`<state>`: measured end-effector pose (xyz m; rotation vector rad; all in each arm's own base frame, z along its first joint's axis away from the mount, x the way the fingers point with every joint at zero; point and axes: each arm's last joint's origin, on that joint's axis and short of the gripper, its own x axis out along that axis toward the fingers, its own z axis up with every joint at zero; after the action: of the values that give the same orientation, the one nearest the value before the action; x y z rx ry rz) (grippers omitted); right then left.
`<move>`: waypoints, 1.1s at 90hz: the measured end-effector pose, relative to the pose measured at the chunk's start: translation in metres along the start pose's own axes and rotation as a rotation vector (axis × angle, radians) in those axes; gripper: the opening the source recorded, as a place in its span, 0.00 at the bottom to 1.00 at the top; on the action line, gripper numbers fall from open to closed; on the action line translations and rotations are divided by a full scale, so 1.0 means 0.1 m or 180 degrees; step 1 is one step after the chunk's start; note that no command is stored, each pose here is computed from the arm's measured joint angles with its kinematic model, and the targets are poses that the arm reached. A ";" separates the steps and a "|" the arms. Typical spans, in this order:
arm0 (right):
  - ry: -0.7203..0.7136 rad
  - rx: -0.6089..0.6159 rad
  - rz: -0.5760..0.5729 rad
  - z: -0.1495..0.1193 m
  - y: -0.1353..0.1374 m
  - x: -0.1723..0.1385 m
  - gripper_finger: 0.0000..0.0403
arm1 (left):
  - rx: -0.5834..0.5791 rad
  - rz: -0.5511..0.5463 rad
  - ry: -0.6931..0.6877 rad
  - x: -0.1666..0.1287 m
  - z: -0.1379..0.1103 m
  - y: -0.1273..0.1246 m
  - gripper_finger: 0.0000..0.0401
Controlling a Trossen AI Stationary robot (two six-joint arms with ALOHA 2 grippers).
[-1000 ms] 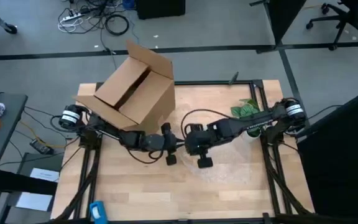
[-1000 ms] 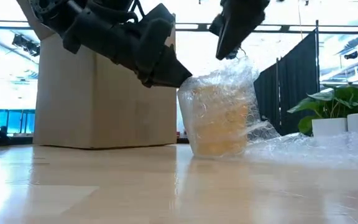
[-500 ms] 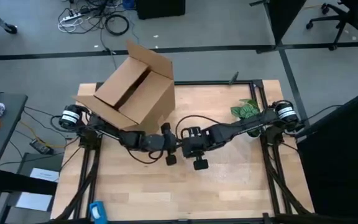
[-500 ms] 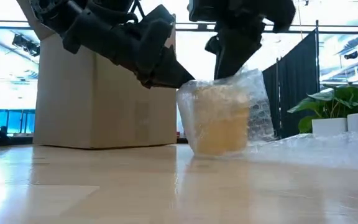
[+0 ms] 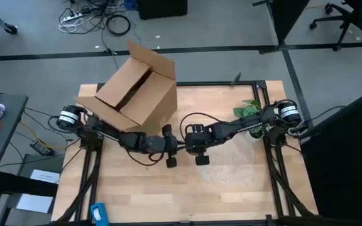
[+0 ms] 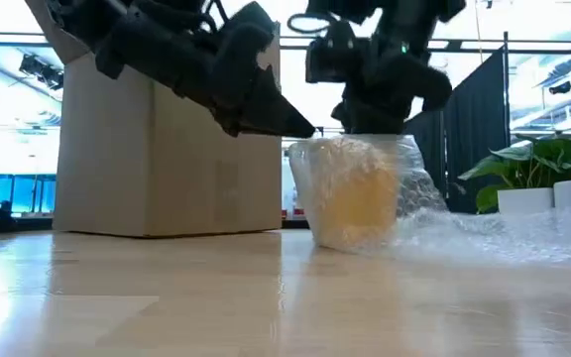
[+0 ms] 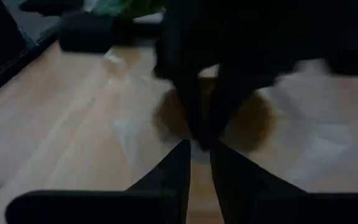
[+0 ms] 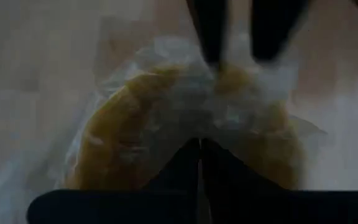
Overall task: Wrap mug
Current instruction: Wrap the yellow mug with the bubble wrap
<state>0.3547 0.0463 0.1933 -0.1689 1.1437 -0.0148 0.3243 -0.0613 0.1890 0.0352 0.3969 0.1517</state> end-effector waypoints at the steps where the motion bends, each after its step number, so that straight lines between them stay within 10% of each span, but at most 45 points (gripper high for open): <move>1: -0.0008 0.0003 0.0002 -0.01 0.00 0.01 0.00 | 0.0004 -0.0004 0.0003 -0.02 0.01 0.00 0.12; 37: -0.0129 -0.0100 0.0201 -0.04 0.02 0.08 0.00 | -0.0083 0.0289 0.0580 -0.03 -0.16 0.11 0.12; 99: 0.0030 0.0046 0.0119 -0.07 0.04 -0.17 0.00 | 0.0144 0.0169 0.0029 0.22 0.07 0.03 0.12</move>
<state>0.3408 0.0508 0.2055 -0.1347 1.1558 0.0092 0.3465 -0.0550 0.1868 0.0896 0.4087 0.1953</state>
